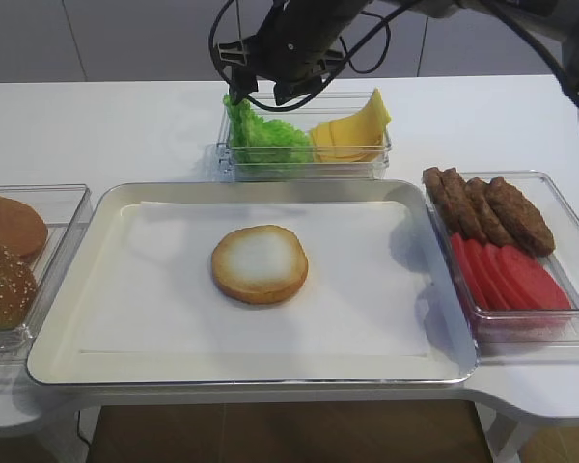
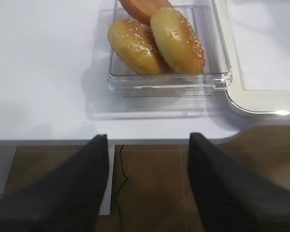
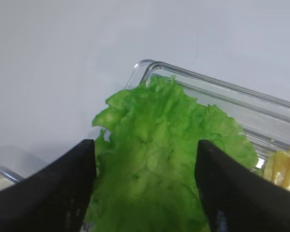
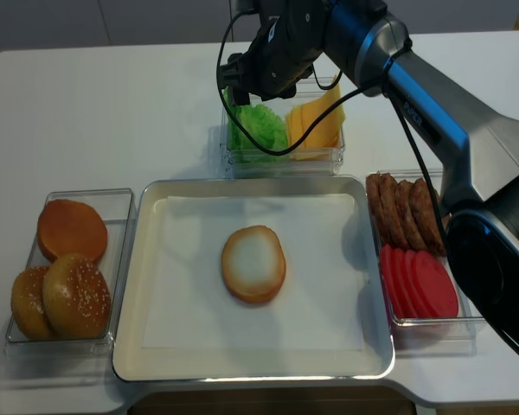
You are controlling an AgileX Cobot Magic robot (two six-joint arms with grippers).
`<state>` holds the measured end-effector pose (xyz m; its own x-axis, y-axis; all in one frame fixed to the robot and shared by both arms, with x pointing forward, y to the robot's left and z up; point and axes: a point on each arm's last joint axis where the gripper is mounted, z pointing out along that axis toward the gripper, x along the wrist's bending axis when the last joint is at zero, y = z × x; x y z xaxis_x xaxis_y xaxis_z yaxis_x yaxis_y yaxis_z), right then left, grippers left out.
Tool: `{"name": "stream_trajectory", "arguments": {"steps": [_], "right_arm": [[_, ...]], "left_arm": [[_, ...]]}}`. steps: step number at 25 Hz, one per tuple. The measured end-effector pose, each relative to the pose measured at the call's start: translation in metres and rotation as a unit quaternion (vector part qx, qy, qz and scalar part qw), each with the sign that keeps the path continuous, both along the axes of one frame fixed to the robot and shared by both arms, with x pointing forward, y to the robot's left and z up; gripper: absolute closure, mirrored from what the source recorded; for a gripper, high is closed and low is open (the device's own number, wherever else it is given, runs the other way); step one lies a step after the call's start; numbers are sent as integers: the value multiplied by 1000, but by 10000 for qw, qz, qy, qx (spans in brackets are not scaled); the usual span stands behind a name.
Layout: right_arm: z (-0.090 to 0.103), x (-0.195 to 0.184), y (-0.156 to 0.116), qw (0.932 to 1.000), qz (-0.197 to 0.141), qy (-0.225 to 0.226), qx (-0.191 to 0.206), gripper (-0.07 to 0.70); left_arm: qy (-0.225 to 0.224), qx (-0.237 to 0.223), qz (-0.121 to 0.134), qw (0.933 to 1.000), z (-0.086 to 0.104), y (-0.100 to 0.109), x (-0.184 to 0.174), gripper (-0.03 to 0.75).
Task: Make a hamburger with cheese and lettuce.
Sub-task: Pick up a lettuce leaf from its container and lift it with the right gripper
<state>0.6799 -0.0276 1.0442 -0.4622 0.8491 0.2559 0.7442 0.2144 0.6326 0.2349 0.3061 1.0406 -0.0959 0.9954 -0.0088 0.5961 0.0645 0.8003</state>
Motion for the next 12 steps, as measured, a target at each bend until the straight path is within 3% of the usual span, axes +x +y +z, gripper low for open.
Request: {"name": "stream_trajectory", "arguments": {"steps": [12], "right_arm": [[0, 0, 0, 10000, 35, -11, -27, 133]], "left_arm": [[0, 0, 0, 10000, 0, 0, 0, 324]]}}
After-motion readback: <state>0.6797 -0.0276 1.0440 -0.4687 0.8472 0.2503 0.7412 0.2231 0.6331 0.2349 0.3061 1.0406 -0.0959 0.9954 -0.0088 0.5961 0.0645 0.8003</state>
